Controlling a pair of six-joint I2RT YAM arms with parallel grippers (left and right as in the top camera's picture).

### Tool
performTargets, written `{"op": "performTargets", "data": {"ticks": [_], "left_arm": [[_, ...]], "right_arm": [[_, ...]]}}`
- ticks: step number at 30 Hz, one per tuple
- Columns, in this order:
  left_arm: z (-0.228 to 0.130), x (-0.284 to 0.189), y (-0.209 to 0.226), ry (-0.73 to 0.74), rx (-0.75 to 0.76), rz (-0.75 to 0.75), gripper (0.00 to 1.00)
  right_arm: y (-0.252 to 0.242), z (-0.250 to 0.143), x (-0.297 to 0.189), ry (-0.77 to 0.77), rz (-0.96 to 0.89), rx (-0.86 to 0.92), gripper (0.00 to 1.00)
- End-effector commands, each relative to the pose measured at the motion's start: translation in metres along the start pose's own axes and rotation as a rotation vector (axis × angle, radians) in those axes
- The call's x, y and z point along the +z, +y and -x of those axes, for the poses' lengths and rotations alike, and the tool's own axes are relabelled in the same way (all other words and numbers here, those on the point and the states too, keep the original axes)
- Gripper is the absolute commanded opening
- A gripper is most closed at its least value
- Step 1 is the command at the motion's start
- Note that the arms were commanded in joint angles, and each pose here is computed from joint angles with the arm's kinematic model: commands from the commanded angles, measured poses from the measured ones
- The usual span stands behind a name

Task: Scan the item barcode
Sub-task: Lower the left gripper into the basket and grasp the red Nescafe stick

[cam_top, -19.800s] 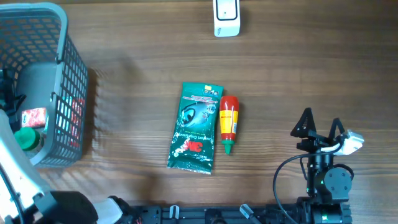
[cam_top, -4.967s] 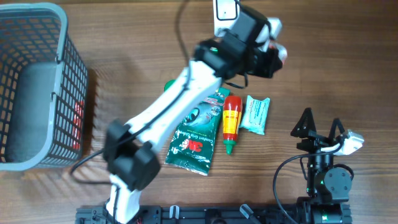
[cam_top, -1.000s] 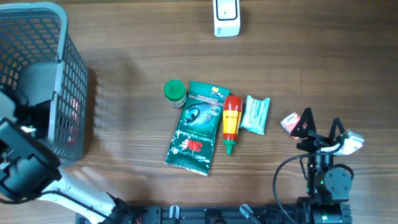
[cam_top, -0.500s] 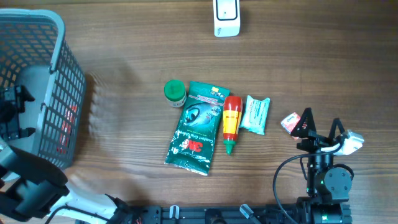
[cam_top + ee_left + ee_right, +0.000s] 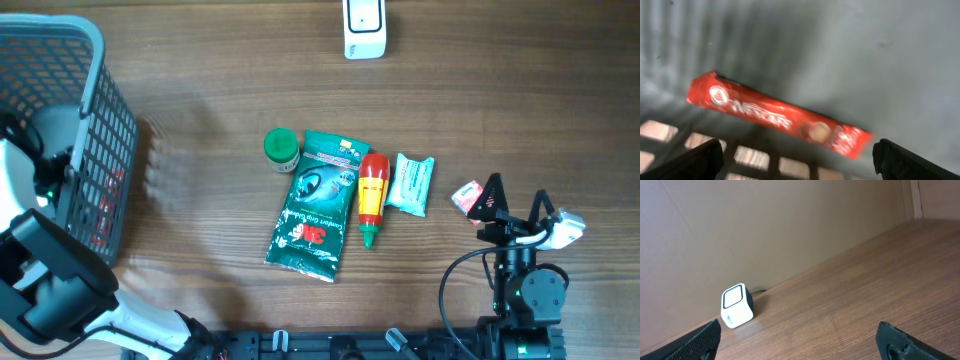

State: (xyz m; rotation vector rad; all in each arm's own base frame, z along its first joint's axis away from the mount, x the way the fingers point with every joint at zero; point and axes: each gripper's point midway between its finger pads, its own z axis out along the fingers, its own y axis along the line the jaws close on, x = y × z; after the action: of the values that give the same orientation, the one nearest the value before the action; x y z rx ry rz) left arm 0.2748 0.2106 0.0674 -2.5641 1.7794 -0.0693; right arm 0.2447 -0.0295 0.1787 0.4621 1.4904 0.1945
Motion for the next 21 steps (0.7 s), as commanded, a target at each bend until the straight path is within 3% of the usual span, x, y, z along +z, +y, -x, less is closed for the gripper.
{"op": "performTargets", "data": {"ticks": [1,10,17,21], "left_arm": [[-0.002,0.022,0.018,-0.012,-0.089,0.053,1.0],[0.004,0.062,0.02,-0.056,-0.106,-0.014,1.0],[0.03,0.054,0.008,-0.184,-0.107,-0.059,1.0],[0.045,0.02,-0.016,-0.213,-0.076,-0.135,1.0]], "right_arm": [[-0.001,0.002,0.0,-0.011,-0.007,0.001,1.0],[-0.001,0.002,0.0,-0.011,-0.007,0.001,1.0],[-0.001,0.002,0.0,-0.011,-0.007,0.002,1.0],[-0.001,0.002,0.0,-0.011,-0.007,0.001,1.0]]}}
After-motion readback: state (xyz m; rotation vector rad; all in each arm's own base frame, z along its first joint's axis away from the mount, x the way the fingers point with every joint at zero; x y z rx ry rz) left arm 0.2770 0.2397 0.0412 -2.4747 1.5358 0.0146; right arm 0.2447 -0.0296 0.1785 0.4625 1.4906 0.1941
